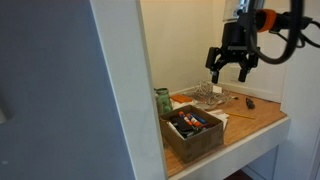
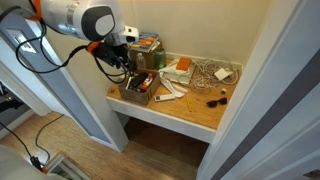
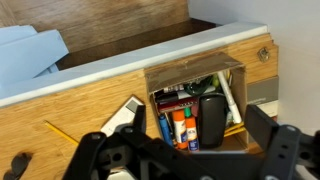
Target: Move the eyeglass case from the box to the shelf
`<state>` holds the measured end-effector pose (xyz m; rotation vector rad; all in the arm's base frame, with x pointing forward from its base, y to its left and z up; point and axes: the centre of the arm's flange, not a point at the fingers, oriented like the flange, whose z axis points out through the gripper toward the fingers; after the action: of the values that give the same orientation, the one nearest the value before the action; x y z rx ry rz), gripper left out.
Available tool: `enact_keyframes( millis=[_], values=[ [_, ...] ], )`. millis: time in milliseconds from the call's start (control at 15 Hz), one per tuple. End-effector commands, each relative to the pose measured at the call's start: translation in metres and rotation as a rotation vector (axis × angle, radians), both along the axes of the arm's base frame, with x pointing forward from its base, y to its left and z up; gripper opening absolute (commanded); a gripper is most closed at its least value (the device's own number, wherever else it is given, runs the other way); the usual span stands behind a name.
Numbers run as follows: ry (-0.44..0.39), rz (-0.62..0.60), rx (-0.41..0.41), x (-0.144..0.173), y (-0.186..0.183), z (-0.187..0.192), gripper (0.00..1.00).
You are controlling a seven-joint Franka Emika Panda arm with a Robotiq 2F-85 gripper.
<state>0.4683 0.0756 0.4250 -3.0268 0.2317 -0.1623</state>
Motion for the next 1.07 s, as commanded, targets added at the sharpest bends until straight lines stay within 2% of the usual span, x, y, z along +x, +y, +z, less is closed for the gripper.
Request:
enact_keyframes(
  millis=[0, 200, 333, 400, 600, 1000],
  values=[
    [-0.011, -0.018, 0.049, 0.031, 0.021, -0.024, 1.0],
    [0.002, -0.054, 0.046, 0.047, 0.031, -0.048, 1.0],
    [0.059, -0.065, 0.092, 0.055, 0.034, -0.061, 1.0],
    [0.03, -0.04, 0.045, 0.035, 0.026, -0.054, 1.0],
    [0.055, -0.052, 0.064, 0.045, 0.029, -0.067, 1.0],
    [0.051, -0.051, 0.081, 0.055, 0.032, -0.068, 1.0]
  ],
)
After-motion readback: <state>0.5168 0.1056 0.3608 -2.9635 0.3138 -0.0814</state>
